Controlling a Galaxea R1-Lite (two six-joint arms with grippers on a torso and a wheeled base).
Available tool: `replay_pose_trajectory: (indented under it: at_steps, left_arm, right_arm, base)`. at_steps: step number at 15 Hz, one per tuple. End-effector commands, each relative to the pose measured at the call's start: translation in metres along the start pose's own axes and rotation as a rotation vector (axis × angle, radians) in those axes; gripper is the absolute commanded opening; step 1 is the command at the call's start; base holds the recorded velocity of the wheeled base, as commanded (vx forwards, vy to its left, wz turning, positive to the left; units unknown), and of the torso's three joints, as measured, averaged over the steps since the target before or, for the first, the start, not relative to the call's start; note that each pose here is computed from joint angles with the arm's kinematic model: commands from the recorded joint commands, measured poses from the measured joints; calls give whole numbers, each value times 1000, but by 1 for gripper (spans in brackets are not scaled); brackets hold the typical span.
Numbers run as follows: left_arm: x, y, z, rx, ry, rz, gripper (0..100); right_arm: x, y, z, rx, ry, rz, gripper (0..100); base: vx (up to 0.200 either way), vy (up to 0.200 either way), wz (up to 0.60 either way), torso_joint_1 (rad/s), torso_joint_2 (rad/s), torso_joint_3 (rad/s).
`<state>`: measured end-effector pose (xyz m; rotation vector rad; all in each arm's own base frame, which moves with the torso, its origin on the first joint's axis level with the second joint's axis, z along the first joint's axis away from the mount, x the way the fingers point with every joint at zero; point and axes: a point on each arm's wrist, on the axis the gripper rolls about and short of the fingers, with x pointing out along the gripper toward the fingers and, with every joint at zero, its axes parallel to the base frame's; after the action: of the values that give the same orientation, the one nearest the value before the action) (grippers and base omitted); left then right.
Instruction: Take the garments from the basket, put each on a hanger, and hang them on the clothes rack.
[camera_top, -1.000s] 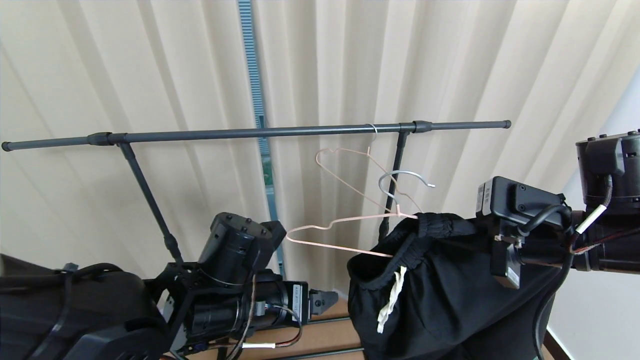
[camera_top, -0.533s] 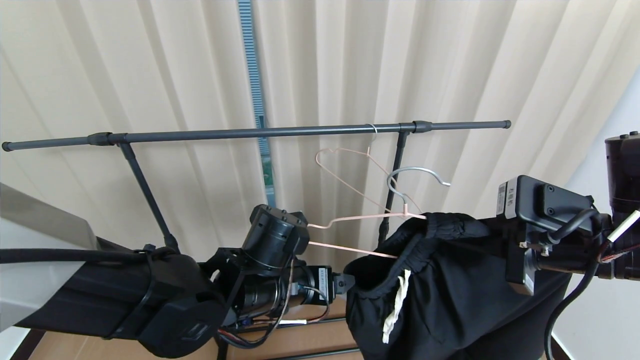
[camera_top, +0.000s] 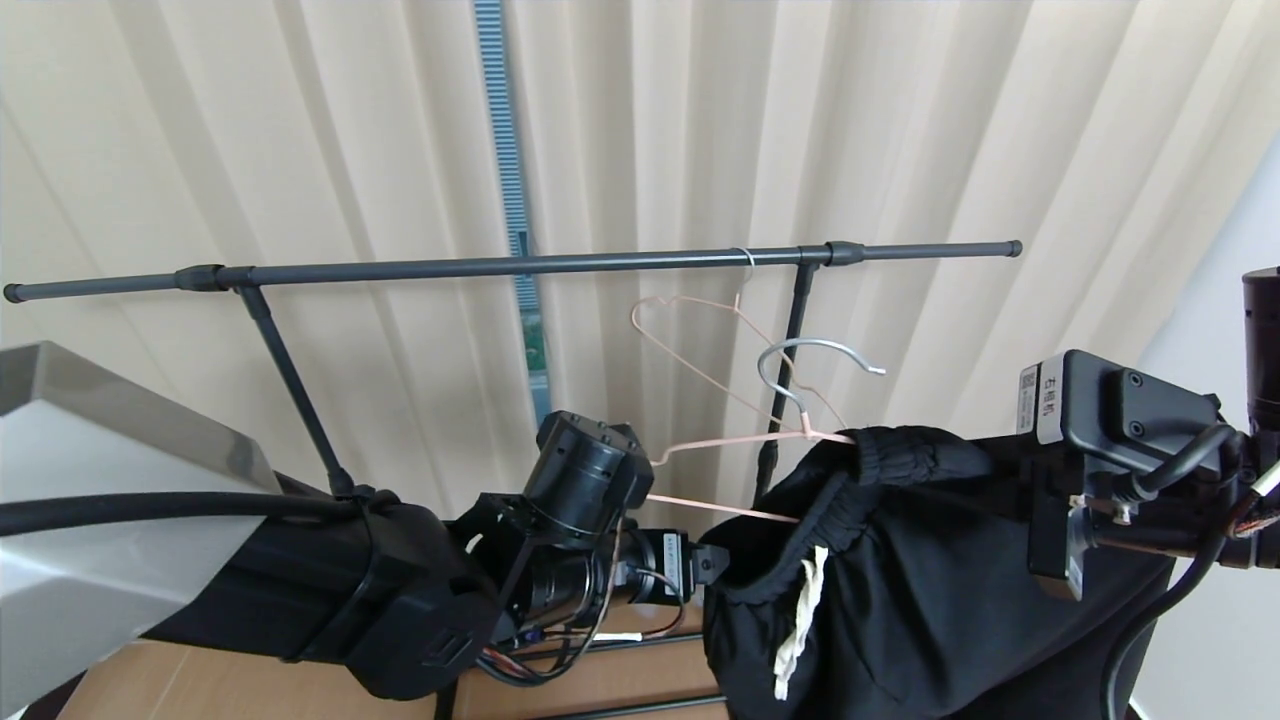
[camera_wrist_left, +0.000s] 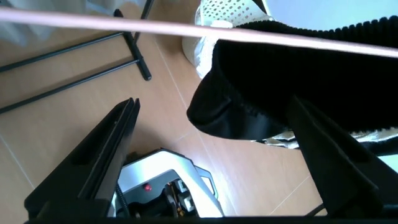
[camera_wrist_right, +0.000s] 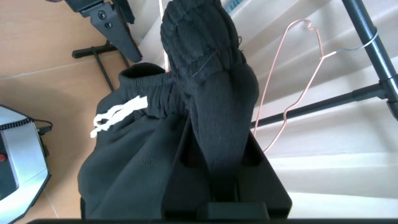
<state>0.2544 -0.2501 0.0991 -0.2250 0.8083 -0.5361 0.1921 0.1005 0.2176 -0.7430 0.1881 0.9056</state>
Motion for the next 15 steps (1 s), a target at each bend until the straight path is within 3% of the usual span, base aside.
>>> replay_pose_trajectory:
  at_steps: [1,5,8,15]
  left_arm:
    - [5,-3,-2,6,8,-3,100]
    - [15,-12,-14,37,28,12,100]
    - [15,-12,-10,34,-13,46,100]
    - [-44,-7,-1,23,-89,15,100]
  right_arm:
    - [-1,0,1,-2,-6,-2,0]
    - [0,-1,2,5,-6,-2,0]
    - [1,-2,1,8,-2,-3,0]
    - [7,-14,-6,36,31,-34,0]
  base:
    - [0,0,0,0,0,0]
    - [0,0,0,0,0,0]
    - [0,0,0,0,0,0]
    - [0,0,0,0,0,0]
